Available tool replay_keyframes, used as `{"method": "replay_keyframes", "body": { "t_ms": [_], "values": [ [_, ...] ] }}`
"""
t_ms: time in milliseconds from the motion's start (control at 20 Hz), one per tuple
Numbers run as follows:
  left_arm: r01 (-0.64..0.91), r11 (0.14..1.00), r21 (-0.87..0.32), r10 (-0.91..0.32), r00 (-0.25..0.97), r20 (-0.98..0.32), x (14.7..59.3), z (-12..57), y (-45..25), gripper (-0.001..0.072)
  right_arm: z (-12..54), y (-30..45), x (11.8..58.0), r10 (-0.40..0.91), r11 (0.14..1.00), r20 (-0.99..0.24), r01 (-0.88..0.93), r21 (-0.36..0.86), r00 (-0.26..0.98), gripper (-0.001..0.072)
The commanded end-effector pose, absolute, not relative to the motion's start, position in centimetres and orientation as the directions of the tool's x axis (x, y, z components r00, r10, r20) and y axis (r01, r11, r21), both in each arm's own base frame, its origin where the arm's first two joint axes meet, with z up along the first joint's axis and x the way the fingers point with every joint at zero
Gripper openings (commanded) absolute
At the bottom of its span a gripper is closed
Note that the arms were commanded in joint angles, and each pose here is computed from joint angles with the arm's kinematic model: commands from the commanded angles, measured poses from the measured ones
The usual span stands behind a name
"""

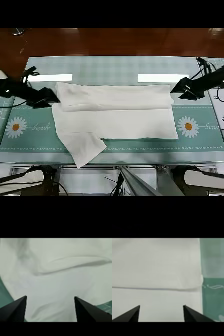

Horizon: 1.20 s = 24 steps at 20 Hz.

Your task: Fold the shirts.

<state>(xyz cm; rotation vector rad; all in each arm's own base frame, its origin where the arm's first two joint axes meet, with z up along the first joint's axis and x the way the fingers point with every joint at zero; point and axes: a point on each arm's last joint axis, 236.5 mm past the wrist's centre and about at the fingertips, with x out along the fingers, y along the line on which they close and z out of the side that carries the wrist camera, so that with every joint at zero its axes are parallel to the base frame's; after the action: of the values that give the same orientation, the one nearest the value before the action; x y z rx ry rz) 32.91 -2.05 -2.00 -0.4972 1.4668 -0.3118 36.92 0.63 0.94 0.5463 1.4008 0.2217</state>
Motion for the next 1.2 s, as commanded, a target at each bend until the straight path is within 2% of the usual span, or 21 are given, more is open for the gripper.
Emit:
{"method": "replay_keyframes", "body": {
  "t_ms": [0,150,300,700,1000,1150],
  "values": [
    [-0.159,0.861,-0.484,-0.459,0.169,-0.872,28.1,-2.0,0.2,0.0704,3.8,2.2,34.2,0.468,0.844,-0.814,0.1,0.528,0.345,0.0623],
    [-0.326,0.817,-0.476,-0.421,0.226,-0.878,23.3,-5.4,1.0,0.0704,3.0,3.9,30.2,0.473,0.839,-0.797,0.082,0.537,0.375,0.0623],
    [-0.43,0.722,-0.542,-0.49,0.237,-0.839,20.7,-7.9,-1.1,0.0704,2.0,4.7,28.0,0.481,0.831,-0.798,0.1,0.547,0.363,0.0622],
    [-0.431,0.697,-0.573,-0.535,0.22,-0.816,20.0,-8.2,-2.5,0.0702,1.3,5.2,27.0,0.494,0.828,-0.804,0.103,0.551,0.332,0.0622],
    [-0.441,0.621,-0.648,-0.596,0.271,-0.756,20.3,-8.9,-4.6,0.0701,1.3,5.1,27.2,0.492,0.827,-0.802,0.106,0.552,0.339,0.0622],
    [-0.446,0.616,-0.649,-0.602,0.265,-0.753,20.0,-9.1,-5.0,0.0701,1.3,5.1,27.2,0.492,0.824,-0.802,0.116,0.555,0.34,0.0622]
  ]
}}
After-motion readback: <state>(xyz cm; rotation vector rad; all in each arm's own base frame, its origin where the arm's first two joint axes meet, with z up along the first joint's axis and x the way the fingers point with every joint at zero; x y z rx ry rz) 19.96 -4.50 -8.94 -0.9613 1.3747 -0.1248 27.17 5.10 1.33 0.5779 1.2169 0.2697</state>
